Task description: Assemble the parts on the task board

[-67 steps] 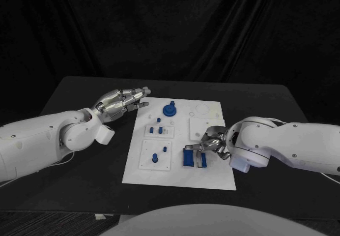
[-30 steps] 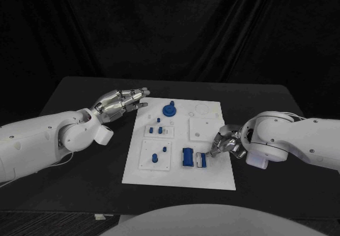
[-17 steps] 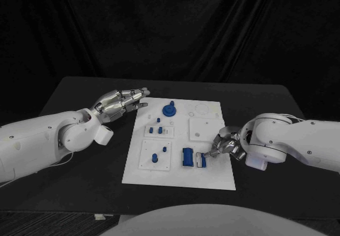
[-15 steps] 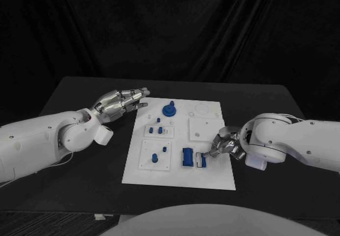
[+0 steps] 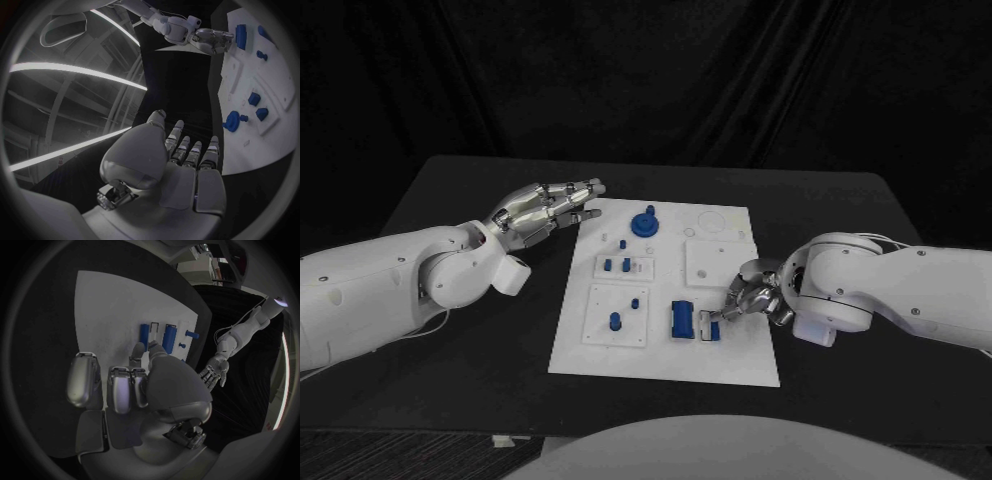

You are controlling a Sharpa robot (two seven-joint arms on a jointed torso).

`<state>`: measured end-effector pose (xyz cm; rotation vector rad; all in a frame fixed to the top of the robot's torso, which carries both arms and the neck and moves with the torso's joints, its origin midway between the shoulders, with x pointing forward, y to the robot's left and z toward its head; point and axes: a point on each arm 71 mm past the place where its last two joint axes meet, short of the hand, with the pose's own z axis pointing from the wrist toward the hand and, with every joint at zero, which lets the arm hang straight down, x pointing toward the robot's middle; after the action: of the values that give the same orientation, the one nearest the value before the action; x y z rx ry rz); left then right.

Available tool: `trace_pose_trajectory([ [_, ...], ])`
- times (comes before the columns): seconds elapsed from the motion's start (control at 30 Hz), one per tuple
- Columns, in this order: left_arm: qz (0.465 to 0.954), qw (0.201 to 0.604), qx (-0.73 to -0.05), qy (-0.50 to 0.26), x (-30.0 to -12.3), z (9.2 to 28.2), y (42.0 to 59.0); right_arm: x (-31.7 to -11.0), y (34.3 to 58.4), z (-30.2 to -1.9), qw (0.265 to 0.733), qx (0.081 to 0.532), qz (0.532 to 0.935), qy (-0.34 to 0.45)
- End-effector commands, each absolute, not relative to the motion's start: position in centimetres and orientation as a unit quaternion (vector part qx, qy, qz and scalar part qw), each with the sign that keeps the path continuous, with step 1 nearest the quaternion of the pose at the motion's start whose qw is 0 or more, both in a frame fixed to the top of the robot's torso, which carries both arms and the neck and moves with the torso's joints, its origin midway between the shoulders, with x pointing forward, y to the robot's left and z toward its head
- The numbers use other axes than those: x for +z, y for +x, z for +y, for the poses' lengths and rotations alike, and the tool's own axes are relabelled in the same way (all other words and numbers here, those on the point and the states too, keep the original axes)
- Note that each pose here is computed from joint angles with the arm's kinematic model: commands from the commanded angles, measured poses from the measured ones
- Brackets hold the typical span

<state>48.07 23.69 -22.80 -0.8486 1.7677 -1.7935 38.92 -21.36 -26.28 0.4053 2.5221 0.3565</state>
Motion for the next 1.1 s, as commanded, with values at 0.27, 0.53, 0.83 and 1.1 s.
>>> trace_pose_trajectory([
  [0.27,0.641,0.233,-0.662,-0.31,-22.7,23.5,48.0,-27.5,38.4,-21.3,0.268,0.112,0.944,0.155],
  [0.53,0.641,0.233,-0.662,-0.31,-22.7,23.5,48.0,-27.9,38.3,-21.6,0.27,0.107,0.944,0.155],
  [0.83,0.642,0.232,-0.662,-0.309,-22.8,23.4,48.0,-27.9,38.2,-22.1,0.272,0.105,0.943,0.159],
  [1.1,0.643,0.231,-0.662,-0.309,-22.8,23.4,48.0,-27.8,38.0,-22.5,0.276,0.105,0.941,0.166],
])
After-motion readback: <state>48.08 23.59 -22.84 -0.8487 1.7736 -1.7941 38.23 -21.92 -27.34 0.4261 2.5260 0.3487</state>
